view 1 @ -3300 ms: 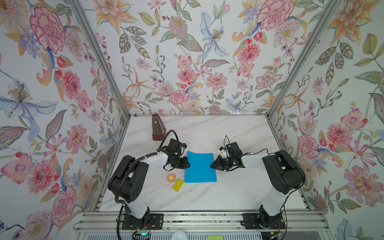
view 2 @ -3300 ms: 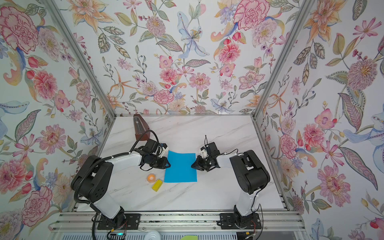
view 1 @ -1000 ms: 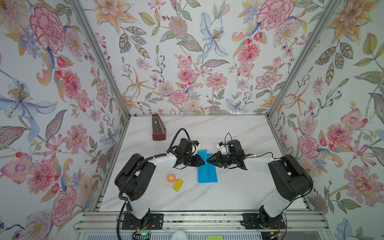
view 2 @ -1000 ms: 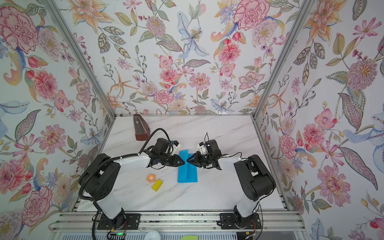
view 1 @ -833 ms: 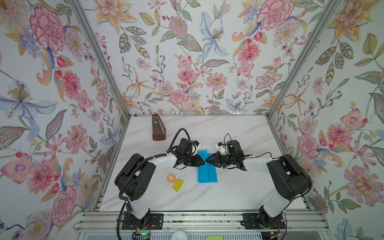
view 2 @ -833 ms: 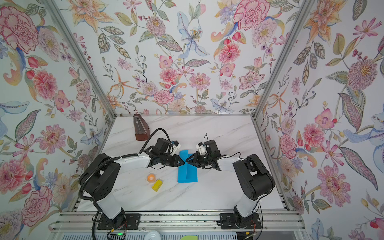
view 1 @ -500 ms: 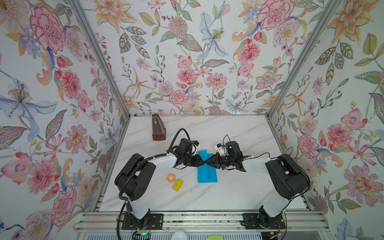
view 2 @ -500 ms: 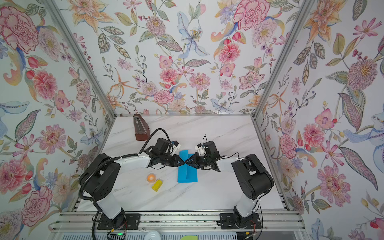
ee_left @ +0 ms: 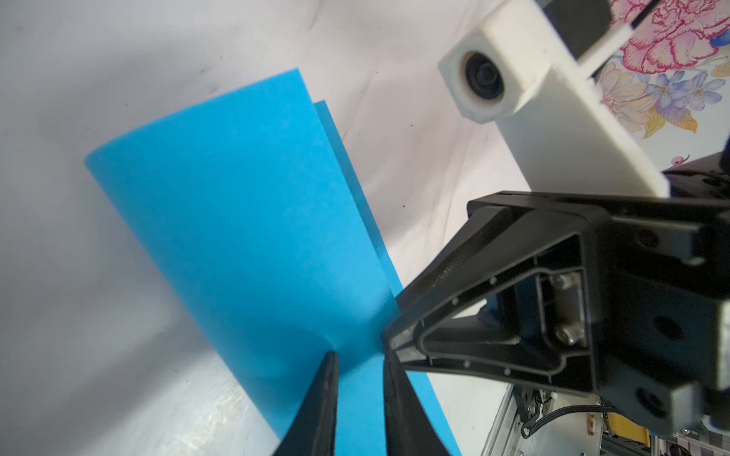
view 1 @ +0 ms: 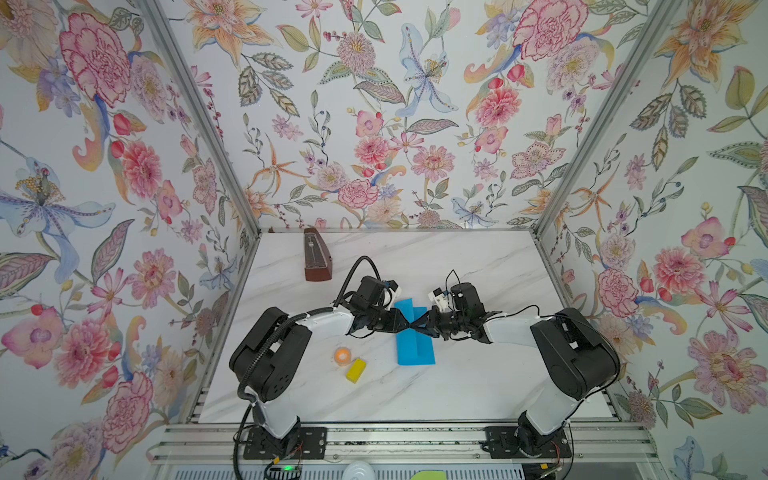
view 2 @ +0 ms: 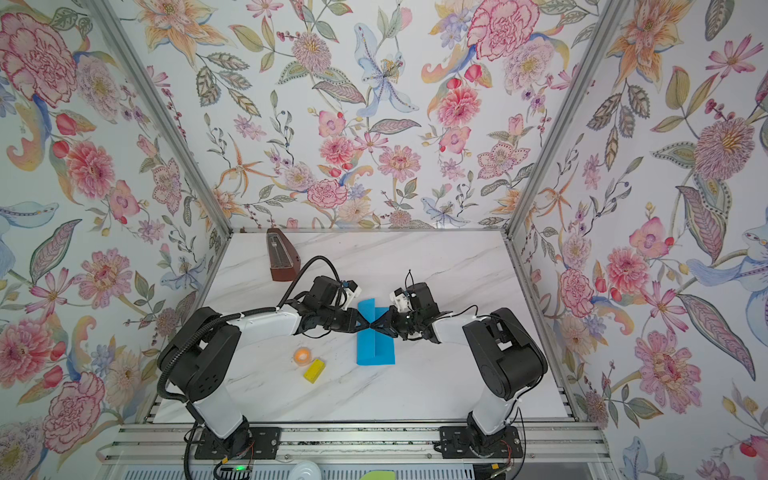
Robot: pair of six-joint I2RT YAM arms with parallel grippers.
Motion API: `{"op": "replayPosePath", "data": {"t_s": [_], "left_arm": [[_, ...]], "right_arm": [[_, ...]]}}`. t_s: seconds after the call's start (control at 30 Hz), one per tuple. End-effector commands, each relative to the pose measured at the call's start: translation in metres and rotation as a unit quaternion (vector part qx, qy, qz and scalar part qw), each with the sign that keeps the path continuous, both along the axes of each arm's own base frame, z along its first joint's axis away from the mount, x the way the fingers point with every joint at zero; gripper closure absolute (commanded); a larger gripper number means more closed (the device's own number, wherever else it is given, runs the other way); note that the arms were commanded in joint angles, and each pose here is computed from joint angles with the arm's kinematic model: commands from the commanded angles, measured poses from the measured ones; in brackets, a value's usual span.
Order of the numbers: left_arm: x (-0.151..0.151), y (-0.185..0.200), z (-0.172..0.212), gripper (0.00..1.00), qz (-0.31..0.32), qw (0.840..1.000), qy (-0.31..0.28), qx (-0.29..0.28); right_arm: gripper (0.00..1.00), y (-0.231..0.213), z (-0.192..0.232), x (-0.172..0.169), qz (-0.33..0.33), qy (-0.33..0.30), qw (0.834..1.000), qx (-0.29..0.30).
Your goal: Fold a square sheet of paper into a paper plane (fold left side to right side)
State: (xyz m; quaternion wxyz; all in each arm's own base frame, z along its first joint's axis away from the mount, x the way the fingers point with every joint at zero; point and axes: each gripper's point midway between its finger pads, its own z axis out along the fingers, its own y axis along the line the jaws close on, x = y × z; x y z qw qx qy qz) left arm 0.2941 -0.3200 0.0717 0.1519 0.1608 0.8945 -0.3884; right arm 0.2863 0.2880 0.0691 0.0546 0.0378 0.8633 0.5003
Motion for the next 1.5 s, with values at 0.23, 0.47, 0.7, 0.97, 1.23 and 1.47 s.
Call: {"op": "replayPosePath", "data": {"t_s": [0.23, 0.47, 0.7, 0.97, 1.23, 1.47], "left_arm": [[-0.003, 0.0, -0.003, 0.73, -0.003, 1.0, -0.002, 0.004], [-0.008, -0.004, -0.005, 0.7, -0.009, 1.0, 0.001, 0.005], [-0.007, 0.002, -0.019, 0.57, -0.006, 0.998, -0.001, 0.055], [-0.004, 0.001, -0.027, 0.48, -0.003, 0.998, 0.001, 0.069], [0.0, -0.005, -0.032, 0.46, -0.005, 0.998, 0.007, 0.066], [0.001, -0.007, -0.036, 0.46, -0.007, 0.998, 0.013, 0.067]], "right_arm": [[1.0, -0.018, -0.017, 0.001, 0.003, 0.004, 0.998, -0.056], [1.0, -0.032, -0.026, 0.007, 0.002, 0.009, 0.998, -0.07], [1.0, -0.04, -0.035, 0.009, 0.003, 0.019, 0.997, -0.077], [1.0, -0.05, -0.042, 0.009, -0.006, 0.025, 0.996, -0.088], [1.0, -0.054, -0.049, 0.007, -0.005, 0.033, 0.995, -0.096], [1.0, -0.058, -0.051, 0.006, -0.009, 0.035, 0.994, -0.103]]}}
